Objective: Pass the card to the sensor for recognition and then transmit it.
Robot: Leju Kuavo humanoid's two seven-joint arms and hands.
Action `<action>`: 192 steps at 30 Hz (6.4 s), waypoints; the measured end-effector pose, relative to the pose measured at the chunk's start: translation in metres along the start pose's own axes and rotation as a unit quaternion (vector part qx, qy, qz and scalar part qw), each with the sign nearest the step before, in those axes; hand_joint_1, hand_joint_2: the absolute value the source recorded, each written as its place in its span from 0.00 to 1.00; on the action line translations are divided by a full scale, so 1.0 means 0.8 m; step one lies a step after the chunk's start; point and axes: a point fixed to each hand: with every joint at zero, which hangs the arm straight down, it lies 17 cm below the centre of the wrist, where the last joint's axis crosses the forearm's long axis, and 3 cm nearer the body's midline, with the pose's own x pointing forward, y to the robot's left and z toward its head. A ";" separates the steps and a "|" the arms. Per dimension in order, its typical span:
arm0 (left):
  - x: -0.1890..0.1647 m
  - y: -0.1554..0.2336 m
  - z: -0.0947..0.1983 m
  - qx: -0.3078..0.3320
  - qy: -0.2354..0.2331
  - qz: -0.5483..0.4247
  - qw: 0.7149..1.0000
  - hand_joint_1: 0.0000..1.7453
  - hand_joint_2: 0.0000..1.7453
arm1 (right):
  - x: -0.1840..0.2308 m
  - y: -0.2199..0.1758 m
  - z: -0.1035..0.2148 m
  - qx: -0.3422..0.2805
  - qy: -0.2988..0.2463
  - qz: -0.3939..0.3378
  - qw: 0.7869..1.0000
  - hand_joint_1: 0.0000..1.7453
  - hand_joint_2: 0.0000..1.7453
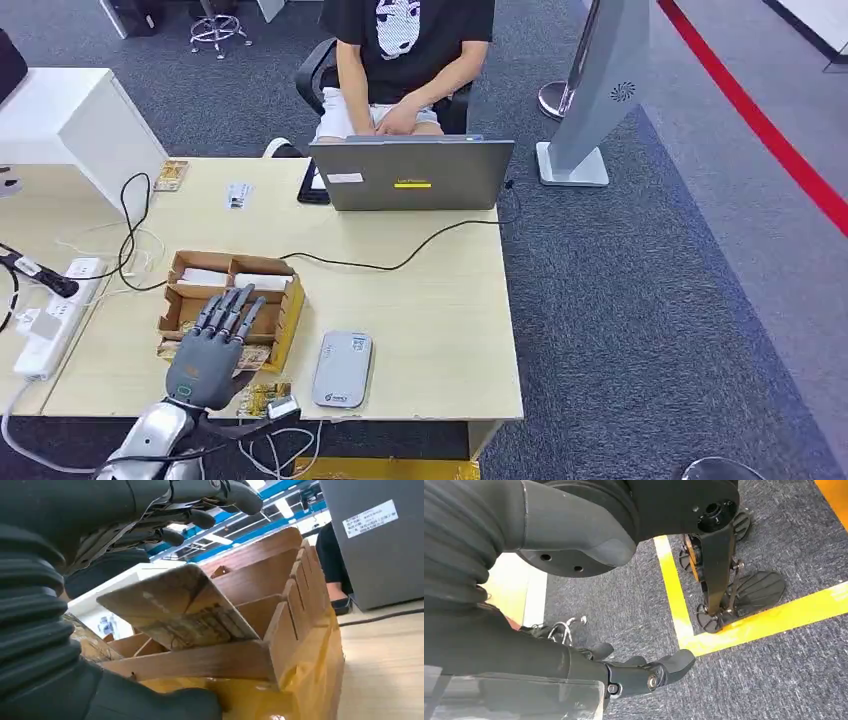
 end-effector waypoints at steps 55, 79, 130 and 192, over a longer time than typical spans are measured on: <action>0.031 0.007 -0.006 0.004 -0.011 -0.001 1.000 0.00 1.00 | 0.003 0.001 0.000 0.001 -0.003 -0.002 1.000 0.00 1.00; 0.030 0.007 -0.005 0.003 -0.008 -0.001 1.000 1.00 1.00 | 0.003 0.002 0.000 0.003 -0.003 -0.002 1.000 0.00 1.00; 0.069 0.233 -0.091 0.221 -0.050 0.026 0.974 1.00 1.00 | 0.014 0.005 0.001 0.001 -0.007 0.002 1.000 0.00 1.00; -0.014 0.253 -0.282 0.185 -0.021 -0.009 0.982 0.00 1.00 | 0.056 0.063 0.011 0.030 -0.005 0.111 0.993 0.00 1.00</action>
